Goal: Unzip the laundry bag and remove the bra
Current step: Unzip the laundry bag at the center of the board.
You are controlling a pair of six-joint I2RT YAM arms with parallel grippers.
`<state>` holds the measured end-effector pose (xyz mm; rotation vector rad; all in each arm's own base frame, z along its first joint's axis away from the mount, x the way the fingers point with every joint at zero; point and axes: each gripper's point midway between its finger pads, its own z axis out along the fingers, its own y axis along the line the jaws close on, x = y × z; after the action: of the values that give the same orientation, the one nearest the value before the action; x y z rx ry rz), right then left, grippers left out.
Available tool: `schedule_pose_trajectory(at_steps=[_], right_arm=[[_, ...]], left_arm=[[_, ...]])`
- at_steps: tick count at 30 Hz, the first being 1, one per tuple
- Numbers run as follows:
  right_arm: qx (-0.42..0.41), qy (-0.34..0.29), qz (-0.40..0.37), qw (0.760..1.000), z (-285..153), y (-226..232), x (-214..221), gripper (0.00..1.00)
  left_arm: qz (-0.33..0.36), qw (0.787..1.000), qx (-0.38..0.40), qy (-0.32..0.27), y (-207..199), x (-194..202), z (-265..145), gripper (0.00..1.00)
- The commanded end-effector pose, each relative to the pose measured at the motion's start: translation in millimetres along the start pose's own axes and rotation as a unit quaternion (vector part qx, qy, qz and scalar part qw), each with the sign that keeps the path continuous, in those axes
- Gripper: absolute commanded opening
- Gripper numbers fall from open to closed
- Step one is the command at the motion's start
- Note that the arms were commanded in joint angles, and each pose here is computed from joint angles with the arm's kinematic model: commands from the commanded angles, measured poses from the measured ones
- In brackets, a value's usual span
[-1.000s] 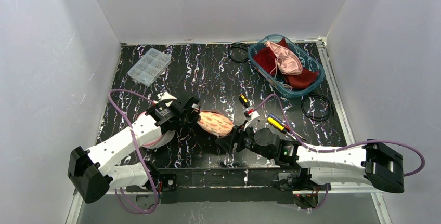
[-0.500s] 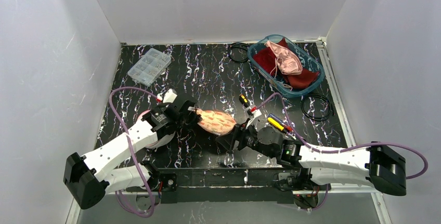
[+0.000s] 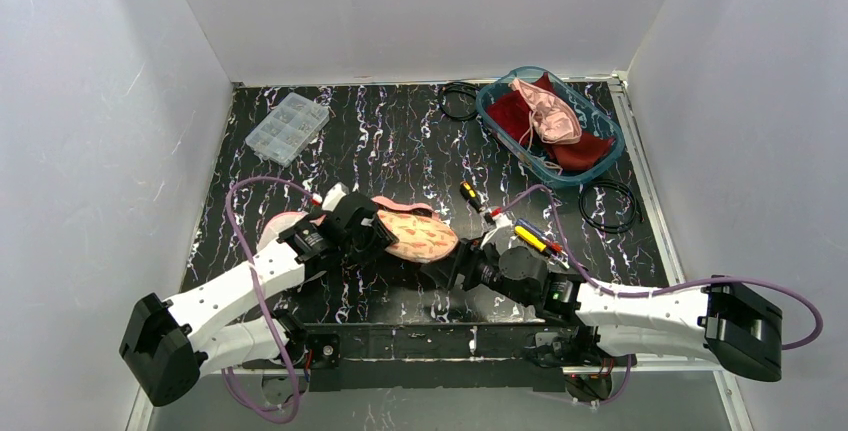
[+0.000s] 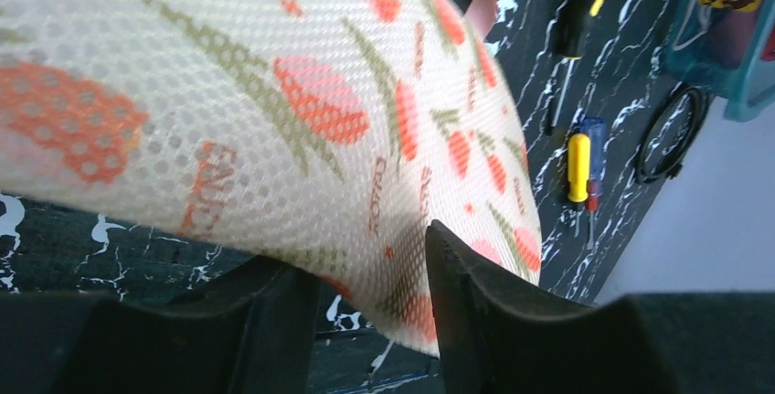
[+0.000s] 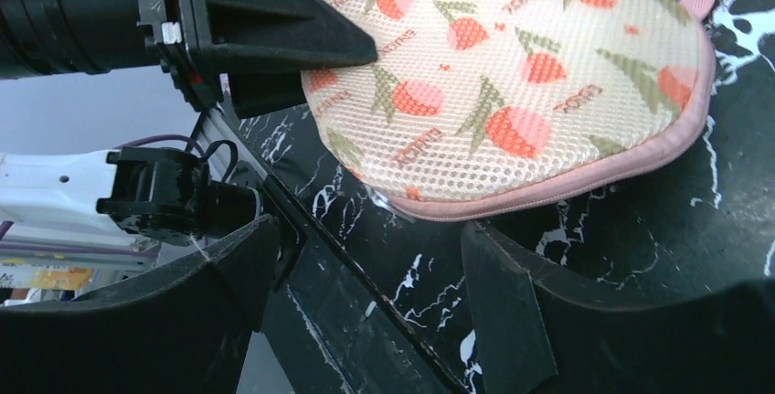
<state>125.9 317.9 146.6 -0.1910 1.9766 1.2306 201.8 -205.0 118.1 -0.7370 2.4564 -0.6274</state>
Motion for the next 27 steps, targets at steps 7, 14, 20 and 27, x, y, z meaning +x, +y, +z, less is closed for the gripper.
schedule_pose_trajectory(at_steps=[7,14,20,27], right_arm=[[-0.022,-0.010,0.013,1.000,-0.7,6.3,-5.3,0.82],[-0.046,0.006,-0.020,0.999,-9.5,17.0,-5.7,0.84],[-0.063,0.014,-0.029,0.997,-21.0,23.3,-6.9,0.85],[-0.001,-0.035,0.015,0.999,-29.0,-10.6,-14.5,0.87]], left_arm=[[0.002,1.000,0.009,0.007,2.7,3.0,-3.1,0.04],[-0.046,0.999,-0.008,0.019,-2.9,3.9,-9.8,0.00],[-0.093,0.996,-0.013,0.008,-14.1,-4.4,-14.6,0.00],[-0.110,0.994,0.004,0.004,-26.6,-8.8,-15.3,0.00]])
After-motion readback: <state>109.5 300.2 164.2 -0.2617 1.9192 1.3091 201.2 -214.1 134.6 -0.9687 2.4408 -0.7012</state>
